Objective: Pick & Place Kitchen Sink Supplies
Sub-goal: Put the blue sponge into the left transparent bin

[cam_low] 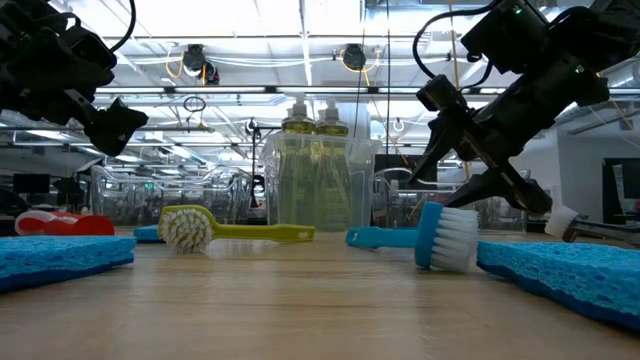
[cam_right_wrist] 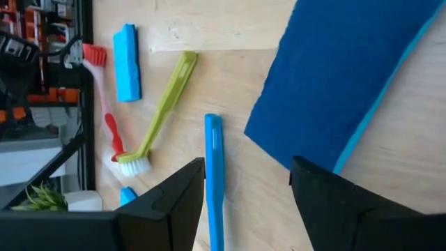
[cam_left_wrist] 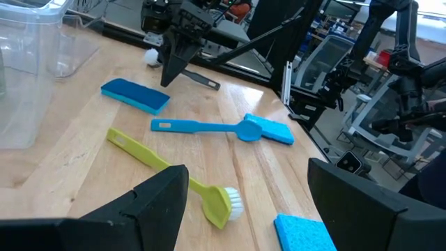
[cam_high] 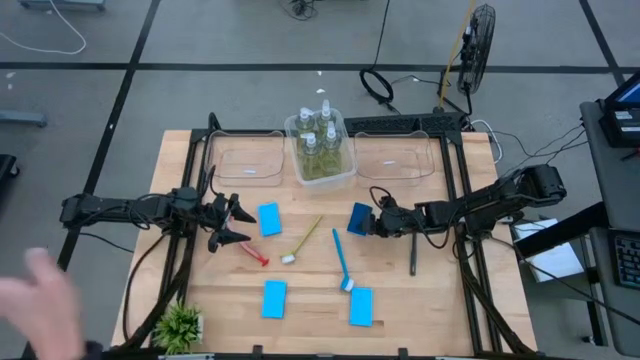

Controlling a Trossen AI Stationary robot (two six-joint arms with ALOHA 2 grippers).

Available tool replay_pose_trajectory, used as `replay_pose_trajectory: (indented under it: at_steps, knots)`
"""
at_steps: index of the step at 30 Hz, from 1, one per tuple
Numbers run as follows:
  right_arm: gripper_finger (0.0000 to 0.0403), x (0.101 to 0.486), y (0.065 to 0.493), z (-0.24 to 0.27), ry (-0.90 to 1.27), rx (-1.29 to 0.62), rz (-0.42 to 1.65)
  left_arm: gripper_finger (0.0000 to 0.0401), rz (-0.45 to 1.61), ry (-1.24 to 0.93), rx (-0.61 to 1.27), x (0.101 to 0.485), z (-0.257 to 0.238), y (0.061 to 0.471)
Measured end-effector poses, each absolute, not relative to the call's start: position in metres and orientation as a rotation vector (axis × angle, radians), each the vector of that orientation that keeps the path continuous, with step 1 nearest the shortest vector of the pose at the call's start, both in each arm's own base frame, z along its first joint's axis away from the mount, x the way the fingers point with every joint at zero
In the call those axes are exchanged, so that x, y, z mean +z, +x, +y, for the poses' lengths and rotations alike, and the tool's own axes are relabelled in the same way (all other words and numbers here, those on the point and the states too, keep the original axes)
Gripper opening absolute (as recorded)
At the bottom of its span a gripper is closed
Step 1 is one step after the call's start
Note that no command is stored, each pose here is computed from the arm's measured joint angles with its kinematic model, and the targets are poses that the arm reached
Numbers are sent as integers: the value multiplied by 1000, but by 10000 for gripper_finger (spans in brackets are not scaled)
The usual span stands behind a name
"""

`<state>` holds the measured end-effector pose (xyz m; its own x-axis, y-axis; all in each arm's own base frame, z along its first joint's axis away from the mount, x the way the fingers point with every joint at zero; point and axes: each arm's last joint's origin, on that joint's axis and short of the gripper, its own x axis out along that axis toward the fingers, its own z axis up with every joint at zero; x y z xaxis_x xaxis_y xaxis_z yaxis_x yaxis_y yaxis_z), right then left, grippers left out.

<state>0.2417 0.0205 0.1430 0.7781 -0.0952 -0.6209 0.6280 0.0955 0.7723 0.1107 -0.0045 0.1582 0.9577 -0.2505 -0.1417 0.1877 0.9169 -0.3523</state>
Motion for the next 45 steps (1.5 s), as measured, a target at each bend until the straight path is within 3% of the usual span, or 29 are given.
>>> replay_pose_trajectory:
  at_steps: [35,45]
  knots:
    - [199,153,239,17,1356,-529,467,296,185,-343,-227,158,-4,111]
    - [199,170,240,19,1279,-628,419,296,185,-343,-227,158,-4,111]
